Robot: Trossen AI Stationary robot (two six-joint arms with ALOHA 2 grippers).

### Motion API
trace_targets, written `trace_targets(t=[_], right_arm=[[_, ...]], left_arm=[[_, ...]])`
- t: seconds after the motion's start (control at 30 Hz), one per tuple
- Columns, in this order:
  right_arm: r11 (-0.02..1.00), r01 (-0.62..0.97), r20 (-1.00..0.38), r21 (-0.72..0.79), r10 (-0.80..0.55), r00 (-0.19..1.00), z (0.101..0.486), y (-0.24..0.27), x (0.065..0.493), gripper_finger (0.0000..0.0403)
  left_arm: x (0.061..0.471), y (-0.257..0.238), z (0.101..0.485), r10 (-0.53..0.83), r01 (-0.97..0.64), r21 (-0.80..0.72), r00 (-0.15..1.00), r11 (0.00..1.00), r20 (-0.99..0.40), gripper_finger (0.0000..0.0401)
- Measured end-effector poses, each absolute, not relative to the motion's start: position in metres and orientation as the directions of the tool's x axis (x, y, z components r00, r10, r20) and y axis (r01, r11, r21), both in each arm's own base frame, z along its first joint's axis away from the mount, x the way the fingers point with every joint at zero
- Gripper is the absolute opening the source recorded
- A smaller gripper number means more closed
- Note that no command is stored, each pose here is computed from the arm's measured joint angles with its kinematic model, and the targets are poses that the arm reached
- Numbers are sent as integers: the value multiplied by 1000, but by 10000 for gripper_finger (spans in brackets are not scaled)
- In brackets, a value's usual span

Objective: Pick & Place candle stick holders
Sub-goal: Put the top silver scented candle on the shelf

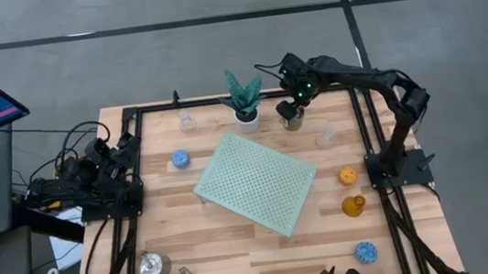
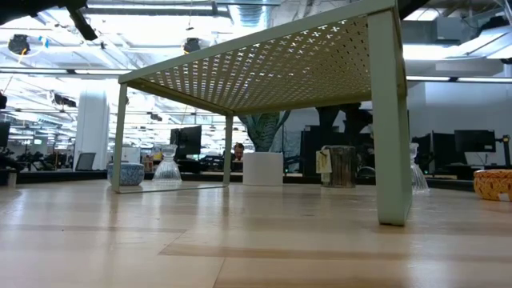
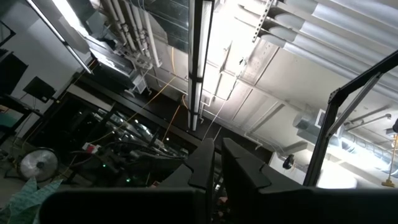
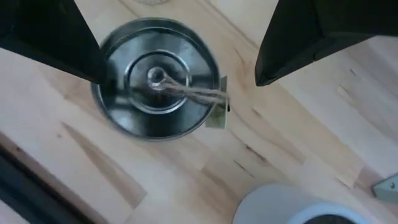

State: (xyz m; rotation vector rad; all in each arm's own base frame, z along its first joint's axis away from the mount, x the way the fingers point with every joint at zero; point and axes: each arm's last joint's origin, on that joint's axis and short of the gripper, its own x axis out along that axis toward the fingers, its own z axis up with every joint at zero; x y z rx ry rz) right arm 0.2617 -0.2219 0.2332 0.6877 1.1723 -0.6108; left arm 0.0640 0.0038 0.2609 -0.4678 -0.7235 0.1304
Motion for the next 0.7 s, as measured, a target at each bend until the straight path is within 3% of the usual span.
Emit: trace_targets(t=[0.33,0.7], right_arm=[[651,741,-962,168,-56,267,223,-223,268,400],[653,753,-947,77,-188,261,254,-216,255,400]], left_arm=[[64,4,261,273,44,-455,746,889,607,30],[64,4,261,273,44,-455,746,889,607,30]])
